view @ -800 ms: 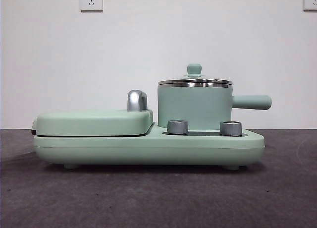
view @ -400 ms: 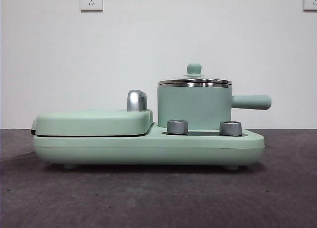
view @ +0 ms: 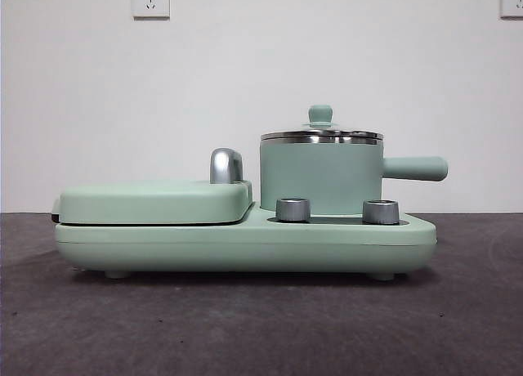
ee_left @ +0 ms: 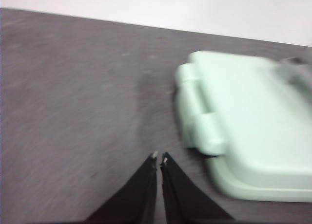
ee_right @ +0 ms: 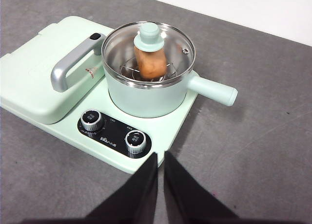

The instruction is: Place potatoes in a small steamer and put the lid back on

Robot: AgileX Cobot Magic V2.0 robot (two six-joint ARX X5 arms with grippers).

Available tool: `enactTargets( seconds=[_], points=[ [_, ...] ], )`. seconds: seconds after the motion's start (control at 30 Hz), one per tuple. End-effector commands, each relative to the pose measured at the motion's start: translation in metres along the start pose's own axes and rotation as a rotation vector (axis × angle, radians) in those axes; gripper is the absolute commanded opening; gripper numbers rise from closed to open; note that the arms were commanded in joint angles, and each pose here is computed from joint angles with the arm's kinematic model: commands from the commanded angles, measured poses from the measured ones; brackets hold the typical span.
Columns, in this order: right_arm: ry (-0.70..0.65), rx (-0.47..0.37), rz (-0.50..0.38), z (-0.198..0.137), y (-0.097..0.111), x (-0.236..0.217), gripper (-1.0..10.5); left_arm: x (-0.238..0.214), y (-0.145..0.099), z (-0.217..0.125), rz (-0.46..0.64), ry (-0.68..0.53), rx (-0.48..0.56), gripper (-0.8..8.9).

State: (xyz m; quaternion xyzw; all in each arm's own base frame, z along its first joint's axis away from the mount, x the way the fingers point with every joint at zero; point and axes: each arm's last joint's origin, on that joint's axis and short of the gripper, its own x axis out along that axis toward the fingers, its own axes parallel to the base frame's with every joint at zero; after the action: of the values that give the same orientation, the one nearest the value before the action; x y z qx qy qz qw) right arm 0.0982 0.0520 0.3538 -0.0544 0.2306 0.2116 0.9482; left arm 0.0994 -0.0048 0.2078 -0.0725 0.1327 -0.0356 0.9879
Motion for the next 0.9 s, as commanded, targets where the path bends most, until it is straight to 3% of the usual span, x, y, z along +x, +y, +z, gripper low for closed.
enactTargets(
  seconds=[0.03, 0.23, 0.43, 0.6, 0.9],
  points=[
    [-0.013, -0.004, 0.003, 0.003, 0.001, 0.0, 0.2, 0.001, 0.008, -0.02, 0.1, -0.066, -0.037, 0.19],
    [-0.013, -0.004, 0.003, 0.003, 0.001, 0.0, 0.2, 0.001, 0.017, -0.04, 0.178, -0.128, -0.043, 0.19],
    [-0.013, -0.004, 0.003, 0.003, 0.001, 0.0, 0.2, 0.007, 0.019, -0.052, 0.178, -0.084, -0.042, 0.19],
    [-0.014, -0.003, 0.003, 0.003, 0.001, 0.0, 0.2, 0.011, 0.017, -0.056, 0.089, -0.097, -0.003, 0.19],
    [-0.014, -0.003, 0.003, 0.003, 0.001, 0.0, 0.2, 0.011, 0.011, -0.056, 0.029, -0.088, 0.019, 0.19]
  ],
)
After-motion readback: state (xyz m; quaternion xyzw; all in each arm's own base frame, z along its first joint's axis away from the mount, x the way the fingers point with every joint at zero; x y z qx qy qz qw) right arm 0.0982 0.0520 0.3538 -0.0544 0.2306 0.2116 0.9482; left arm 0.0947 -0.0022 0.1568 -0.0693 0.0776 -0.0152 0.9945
